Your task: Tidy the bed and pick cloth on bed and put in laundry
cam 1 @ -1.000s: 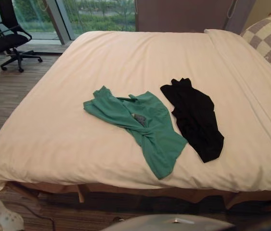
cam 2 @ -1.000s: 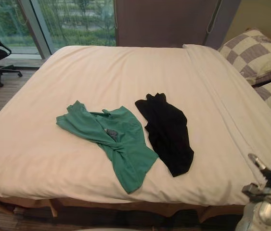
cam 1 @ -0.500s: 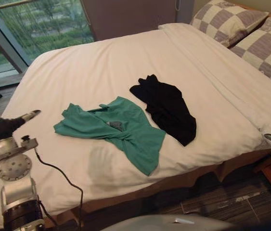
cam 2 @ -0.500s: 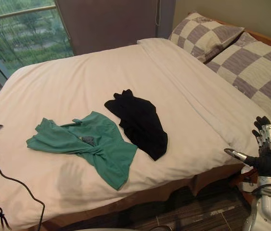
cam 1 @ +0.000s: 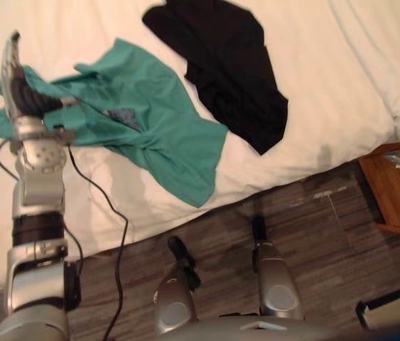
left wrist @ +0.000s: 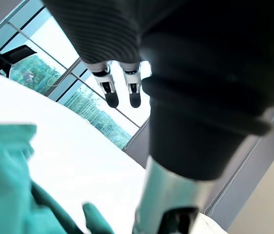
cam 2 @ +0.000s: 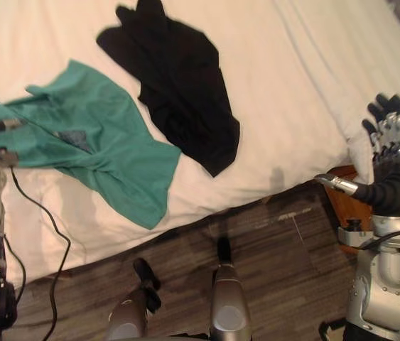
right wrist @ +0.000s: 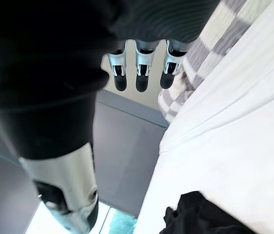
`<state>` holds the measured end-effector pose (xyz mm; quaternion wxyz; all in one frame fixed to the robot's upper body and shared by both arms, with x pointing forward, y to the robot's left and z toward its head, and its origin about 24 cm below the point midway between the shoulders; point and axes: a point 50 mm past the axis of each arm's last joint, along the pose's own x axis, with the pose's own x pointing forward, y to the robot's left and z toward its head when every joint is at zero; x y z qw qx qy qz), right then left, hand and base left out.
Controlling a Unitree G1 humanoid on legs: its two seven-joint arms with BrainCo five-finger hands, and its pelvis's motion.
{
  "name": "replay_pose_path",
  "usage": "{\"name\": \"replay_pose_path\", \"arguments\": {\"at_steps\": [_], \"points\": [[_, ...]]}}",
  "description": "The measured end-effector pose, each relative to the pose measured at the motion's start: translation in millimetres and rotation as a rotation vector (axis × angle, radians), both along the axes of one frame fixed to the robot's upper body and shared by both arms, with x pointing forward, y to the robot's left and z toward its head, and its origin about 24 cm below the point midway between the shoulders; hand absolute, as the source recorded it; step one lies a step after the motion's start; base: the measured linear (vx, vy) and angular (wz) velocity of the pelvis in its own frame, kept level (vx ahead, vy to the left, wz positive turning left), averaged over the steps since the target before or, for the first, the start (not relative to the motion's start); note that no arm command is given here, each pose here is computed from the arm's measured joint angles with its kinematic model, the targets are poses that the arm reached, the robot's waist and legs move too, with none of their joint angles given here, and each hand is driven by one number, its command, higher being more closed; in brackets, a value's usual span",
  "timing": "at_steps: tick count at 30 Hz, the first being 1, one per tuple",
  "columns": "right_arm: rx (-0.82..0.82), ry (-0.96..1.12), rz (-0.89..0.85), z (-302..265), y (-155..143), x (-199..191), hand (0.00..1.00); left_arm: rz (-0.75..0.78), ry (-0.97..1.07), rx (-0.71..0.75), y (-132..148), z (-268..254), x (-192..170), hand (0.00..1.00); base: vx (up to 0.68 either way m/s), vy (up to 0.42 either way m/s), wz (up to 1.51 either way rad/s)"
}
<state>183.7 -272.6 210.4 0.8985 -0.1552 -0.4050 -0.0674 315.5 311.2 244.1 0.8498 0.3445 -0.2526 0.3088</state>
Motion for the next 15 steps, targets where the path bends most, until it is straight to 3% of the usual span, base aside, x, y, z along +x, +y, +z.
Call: {"name": "replay_pose_path", "arguments": {"at_steps": [4, 10, 11, 15], "points": [[0.015, -0.054, 0.010, 7.0, 3.5, -4.0, 0.00, -0.032, 0.039, -0.024, -10.7, 0.1, 10.6, 0.00, -0.03, -0.014, -0.05], [0.030, -0.099, 0.008, 13.9, 5.5, -3.0, 0.00, -0.120, 0.254, -0.101, -26.8, -39.3, 31.8, 0.00, -0.01, -0.021, -0.01], [0.029, -0.103, 0.009, 14.7, 6.0, -2.8, 0.00, -0.136, 0.284, -0.101, -27.7, -43.1, 33.1, 1.00, 0.00, -0.032, 0.06], [-0.003, -0.191, 0.043, 31.4, 15.6, -6.4, 0.00, -0.164, 0.374, -0.056, -31.6, -54.9, 36.7, 1.00, 0.01, -0.012, 0.04]]}}
